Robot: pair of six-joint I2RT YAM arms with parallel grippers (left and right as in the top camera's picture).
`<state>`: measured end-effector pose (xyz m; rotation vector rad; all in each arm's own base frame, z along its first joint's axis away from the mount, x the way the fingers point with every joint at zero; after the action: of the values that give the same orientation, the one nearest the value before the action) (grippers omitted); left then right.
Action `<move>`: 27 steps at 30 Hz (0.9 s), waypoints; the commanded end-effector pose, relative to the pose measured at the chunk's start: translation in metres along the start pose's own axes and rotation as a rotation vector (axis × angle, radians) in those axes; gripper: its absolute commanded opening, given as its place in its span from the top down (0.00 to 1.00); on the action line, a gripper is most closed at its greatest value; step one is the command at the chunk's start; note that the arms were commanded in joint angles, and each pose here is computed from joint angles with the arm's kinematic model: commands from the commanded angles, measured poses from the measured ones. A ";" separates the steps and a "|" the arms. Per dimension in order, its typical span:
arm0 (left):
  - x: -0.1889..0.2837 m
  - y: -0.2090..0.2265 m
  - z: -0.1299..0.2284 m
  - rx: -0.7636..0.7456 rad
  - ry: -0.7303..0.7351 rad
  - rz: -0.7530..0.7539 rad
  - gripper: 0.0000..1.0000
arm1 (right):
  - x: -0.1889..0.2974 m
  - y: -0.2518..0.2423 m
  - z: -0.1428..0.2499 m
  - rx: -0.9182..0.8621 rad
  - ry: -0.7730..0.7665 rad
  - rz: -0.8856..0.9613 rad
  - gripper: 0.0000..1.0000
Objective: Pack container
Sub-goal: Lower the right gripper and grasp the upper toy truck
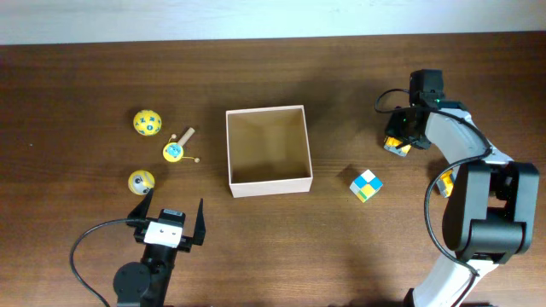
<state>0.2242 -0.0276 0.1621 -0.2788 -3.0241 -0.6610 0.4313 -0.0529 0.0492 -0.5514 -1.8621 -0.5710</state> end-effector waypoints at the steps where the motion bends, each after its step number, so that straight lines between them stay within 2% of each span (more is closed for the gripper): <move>1: 0.000 0.001 0.004 -0.014 0.010 -0.006 0.01 | -0.006 -0.011 0.003 -0.005 0.005 0.056 0.54; 11: 0.000 0.001 0.004 -0.014 0.010 -0.006 0.01 | 0.000 -0.010 0.000 -0.003 0.013 0.060 0.53; 27: 0.000 0.001 0.004 -0.014 0.010 -0.006 0.01 | 0.055 0.009 -0.033 0.039 -0.019 0.034 0.53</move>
<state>0.2242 -0.0276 0.1621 -0.2788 -3.0241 -0.6610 0.4374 -0.0574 0.0954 -0.5601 -1.8376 -0.5151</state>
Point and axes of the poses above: each gripper's point midway between its finger pads, its own x axis back along the fingers, its own y axis along the line the jaws close on, z = x × y, the point moved 2 cm from there along x, back along the fingers, and after that the axes turned 12 degrees about -x, right-handed, at the moved point
